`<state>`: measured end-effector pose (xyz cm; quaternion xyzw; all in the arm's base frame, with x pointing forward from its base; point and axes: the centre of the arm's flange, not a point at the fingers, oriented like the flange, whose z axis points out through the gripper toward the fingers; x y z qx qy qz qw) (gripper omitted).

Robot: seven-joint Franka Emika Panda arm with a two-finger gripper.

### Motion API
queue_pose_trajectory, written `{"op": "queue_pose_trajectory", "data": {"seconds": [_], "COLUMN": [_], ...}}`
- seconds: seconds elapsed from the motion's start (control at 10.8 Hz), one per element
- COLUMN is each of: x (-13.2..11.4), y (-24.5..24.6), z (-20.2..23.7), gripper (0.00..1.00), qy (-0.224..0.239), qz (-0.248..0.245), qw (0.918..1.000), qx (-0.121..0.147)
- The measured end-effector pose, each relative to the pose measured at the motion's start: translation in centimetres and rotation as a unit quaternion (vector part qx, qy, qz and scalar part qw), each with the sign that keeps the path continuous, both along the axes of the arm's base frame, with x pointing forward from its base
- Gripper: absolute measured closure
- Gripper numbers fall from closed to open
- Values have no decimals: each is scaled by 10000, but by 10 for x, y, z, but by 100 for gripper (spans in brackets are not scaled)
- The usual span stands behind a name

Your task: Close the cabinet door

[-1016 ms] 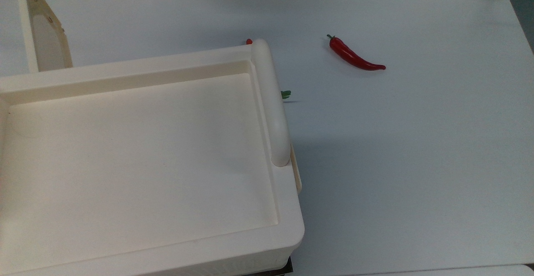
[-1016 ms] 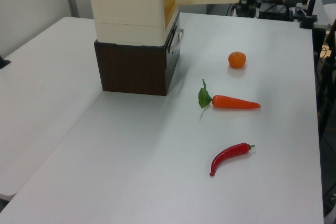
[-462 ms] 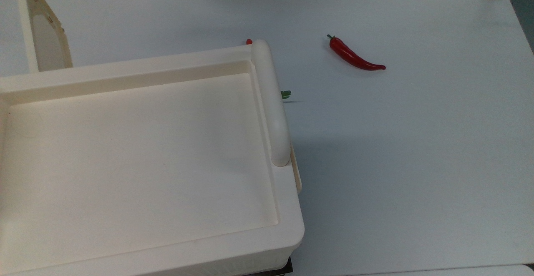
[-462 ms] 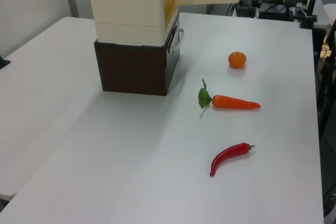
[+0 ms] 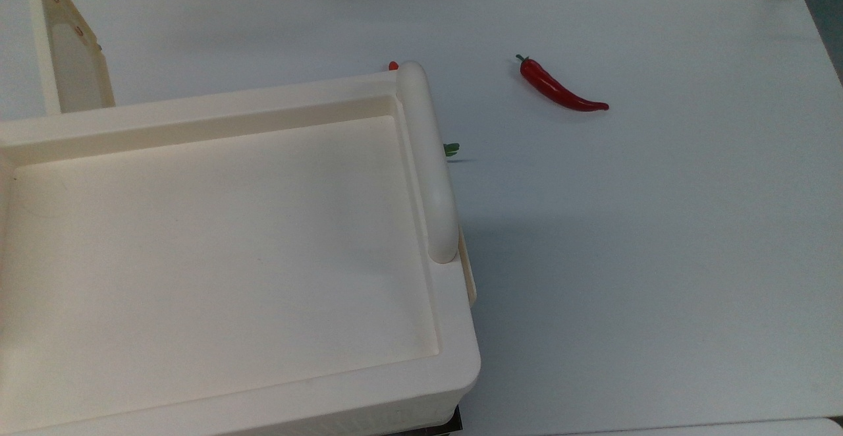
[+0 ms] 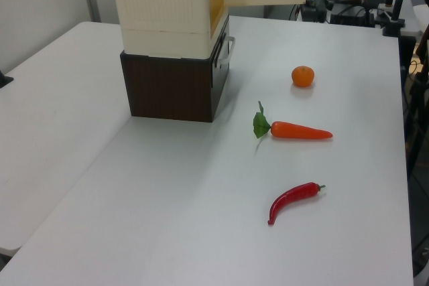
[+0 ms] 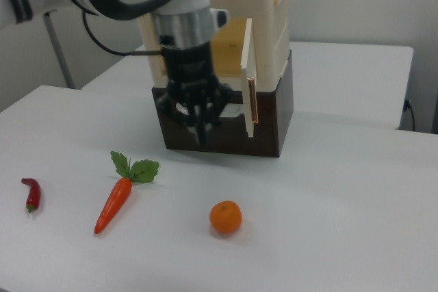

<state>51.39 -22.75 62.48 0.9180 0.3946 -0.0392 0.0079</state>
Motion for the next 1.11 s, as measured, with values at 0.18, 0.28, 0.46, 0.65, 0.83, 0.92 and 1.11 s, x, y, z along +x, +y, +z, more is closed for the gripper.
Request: {"op": "queue_pose_trajectory", "data": {"seconds": [0.18,0.28,0.46,0.65,0.83,0.92,1.11], "x": [4,10,23,40,53,60,75], "y": [-46,-63,-87,-93,-88,-80,-59], "z": [6,7,3,-9,-17,-19,-24], "gripper": [98,98,97,97,97,97,97], "qy": [-664,-1071,-1753,-2135,-2304,-2383,-2411], "qz": [379,520,859,1003,1142,1225,1418], "qw": [9964,9914,9784,9694,9641,9614,9584], "qx": [-370,-538,-673,-674,-661,-626,-565]}}
